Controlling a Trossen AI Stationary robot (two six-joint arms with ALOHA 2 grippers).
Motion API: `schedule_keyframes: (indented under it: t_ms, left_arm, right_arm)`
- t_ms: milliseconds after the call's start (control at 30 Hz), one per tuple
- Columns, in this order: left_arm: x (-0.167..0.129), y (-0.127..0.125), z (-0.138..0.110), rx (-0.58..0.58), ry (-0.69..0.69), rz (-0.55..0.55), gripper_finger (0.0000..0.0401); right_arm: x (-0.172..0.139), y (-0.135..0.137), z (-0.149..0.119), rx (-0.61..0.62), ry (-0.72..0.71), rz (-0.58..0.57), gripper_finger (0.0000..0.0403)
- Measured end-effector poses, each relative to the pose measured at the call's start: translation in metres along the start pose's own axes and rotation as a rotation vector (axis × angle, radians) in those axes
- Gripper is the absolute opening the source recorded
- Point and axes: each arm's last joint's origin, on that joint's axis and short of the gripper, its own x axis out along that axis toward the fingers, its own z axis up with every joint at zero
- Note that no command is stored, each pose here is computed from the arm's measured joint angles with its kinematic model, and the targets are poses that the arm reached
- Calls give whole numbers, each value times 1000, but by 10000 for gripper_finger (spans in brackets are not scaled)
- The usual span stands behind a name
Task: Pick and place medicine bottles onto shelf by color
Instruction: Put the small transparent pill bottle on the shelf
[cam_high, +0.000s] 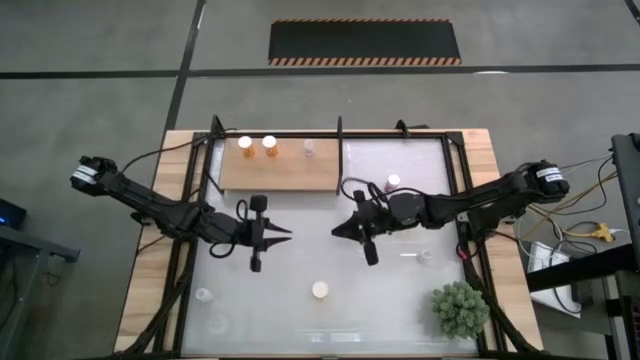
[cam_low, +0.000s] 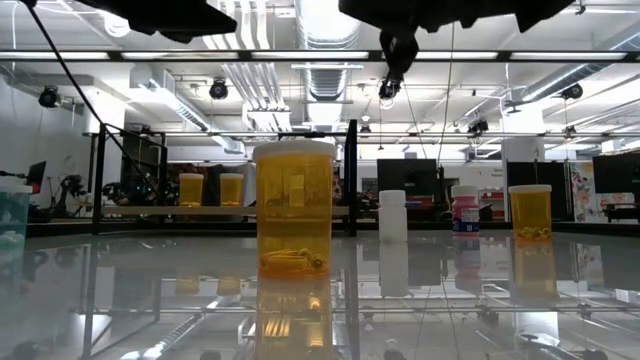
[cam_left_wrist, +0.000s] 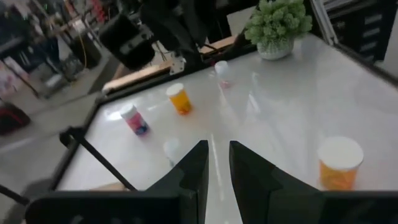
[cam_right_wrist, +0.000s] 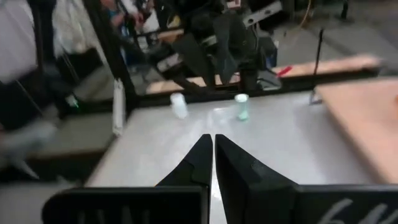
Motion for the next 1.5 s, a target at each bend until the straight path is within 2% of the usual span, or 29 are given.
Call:
schedule_keyframes:
  t_ms: [133, 267, 467, 533, 633, 733, 867, 1100, 1200, 1367, 1500]
  left_arm:
    - [-3, 2, 1, 70, -6, 3, 47]
    - [-3, 2, 0, 79, 0, 1, 47]
    - [-3, 1, 0, 78, 1, 1, 47]
    - [-3, 2, 1, 77, -2, 2, 47]
    - [-6, 4, 3, 68, -19, 6, 47]
    - [-9, 5, 4, 64, -29, 9, 47]
    - [-13, 8, 7, 55, -44, 28, 47]
    - [-17, 11, 8, 42, -50, 63, 47]
    - [-17, 11, 8, 42, -50, 64, 47]
    - [-16, 11, 8, 42, -49, 65, 47]
    - [-17, 11, 8, 41, -51, 65, 47]
  right_arm:
    - [14, 1, -1, 157, 40, 18, 9]
    - [32, 0, -5, 258, 260, -40, 9]
    - [41, -4, -10, 228, 752, -302, 9]
    - [42, -6, -9, 206, 832, -376, 9]
    - [44, -7, -8, 197, 923, -412, 12]
    - [44, -12, -8, 207, 963, -435, 31]
    - [43, -24, -10, 202, 958, -477, 86]
    - [38, -33, -25, -123, 972, -548, 192]
    - [37, -36, -33, -201, 938, -535, 225]
    - [30, -49, -51, -191, 905, -540, 265]
    - [25, -58, -66, -170, 862, -560, 277]
